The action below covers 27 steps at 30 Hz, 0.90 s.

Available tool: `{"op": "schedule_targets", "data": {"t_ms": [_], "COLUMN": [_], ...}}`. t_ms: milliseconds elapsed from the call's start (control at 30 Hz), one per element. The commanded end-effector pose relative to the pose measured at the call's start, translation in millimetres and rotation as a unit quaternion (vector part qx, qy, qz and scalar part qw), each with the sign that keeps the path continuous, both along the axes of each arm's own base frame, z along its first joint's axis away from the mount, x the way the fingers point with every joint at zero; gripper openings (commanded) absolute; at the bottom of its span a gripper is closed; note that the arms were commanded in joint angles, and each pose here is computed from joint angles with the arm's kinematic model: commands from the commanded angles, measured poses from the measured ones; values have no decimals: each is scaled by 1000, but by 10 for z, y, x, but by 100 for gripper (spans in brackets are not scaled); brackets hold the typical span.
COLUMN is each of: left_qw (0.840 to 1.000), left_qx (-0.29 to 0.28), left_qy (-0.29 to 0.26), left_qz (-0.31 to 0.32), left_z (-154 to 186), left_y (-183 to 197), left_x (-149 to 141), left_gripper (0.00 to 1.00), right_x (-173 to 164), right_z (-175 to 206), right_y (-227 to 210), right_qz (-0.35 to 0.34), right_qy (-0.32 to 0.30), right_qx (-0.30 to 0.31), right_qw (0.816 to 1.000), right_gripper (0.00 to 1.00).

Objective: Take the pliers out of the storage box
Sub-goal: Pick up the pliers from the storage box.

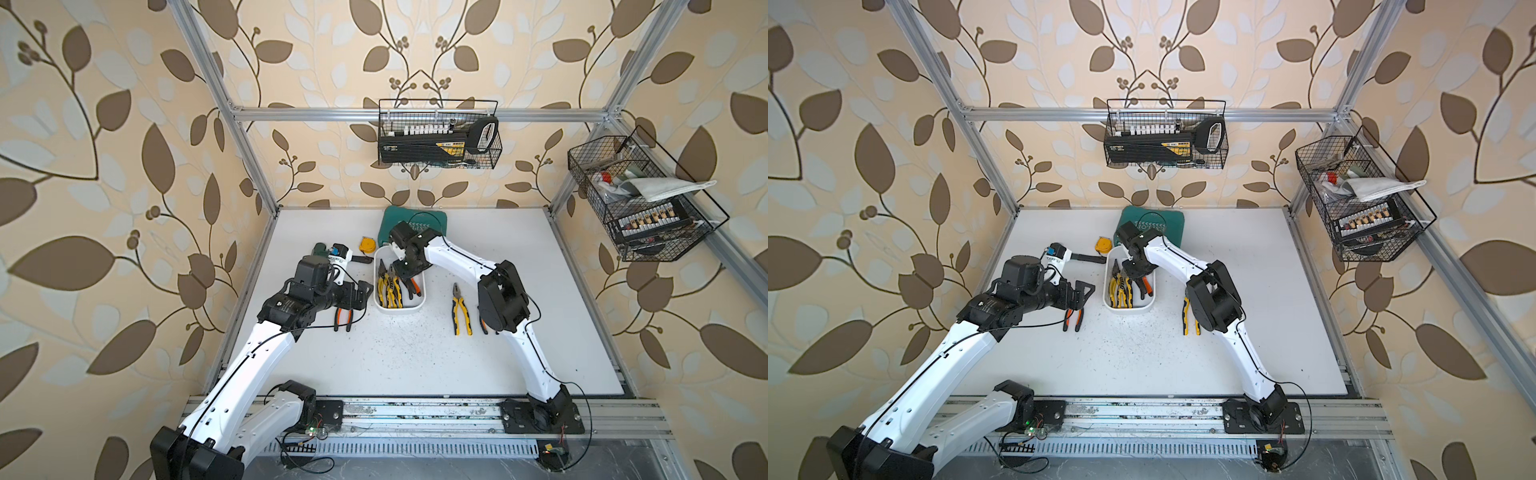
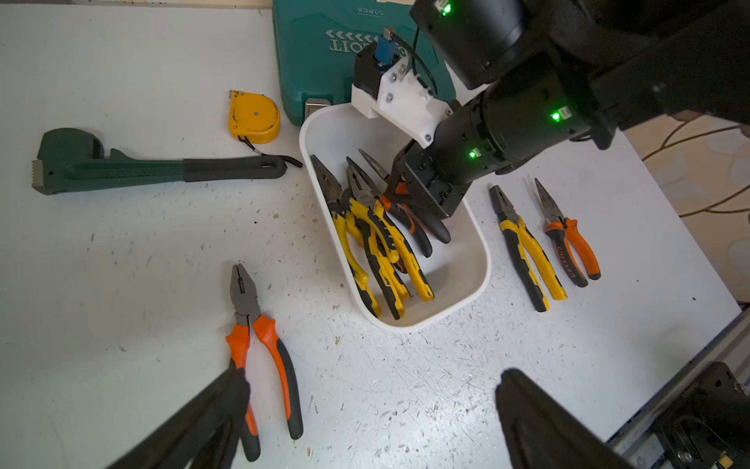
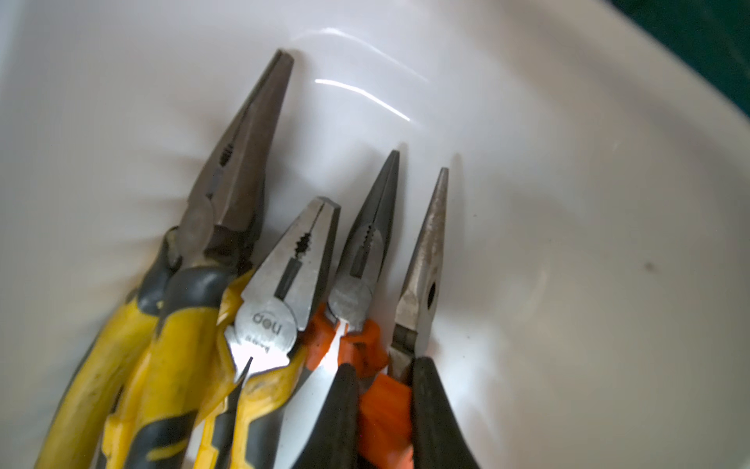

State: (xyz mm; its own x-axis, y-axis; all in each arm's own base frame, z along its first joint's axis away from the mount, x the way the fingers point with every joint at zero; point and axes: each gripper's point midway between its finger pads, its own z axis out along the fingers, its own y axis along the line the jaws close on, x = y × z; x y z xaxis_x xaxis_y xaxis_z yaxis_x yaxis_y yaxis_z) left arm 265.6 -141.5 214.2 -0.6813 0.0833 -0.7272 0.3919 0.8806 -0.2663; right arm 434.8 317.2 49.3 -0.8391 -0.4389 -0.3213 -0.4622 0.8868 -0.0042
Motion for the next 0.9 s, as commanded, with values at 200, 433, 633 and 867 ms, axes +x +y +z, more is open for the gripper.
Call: {"op": "schedule_targets", "data": {"t_ms": [200, 433, 633, 867], "left_qw": [998, 991, 979, 976], "left_qx": [-16, -62, -142, -194], "left_qy": [-3, 25, 47, 45], "left_qz": [60, 112, 139, 88], "left_z": [8, -6, 70, 174], "left_y": [70, 26, -164, -532], "left_x": [154, 351, 603, 937], "left_gripper": [99, 99, 99, 99], "right_x": [-32, -112, -161, -236], "right_z": [684, 869, 1153, 1258], "right_y": [68, 95, 73, 72], "right_qz": [-3, 6, 19, 37], "right_qy": [-13, 15, -1, -3], "right_qx": [163, 262, 320, 341], "right_qw": [986, 965, 947, 939], "right_gripper": [0, 0, 0, 0]}}
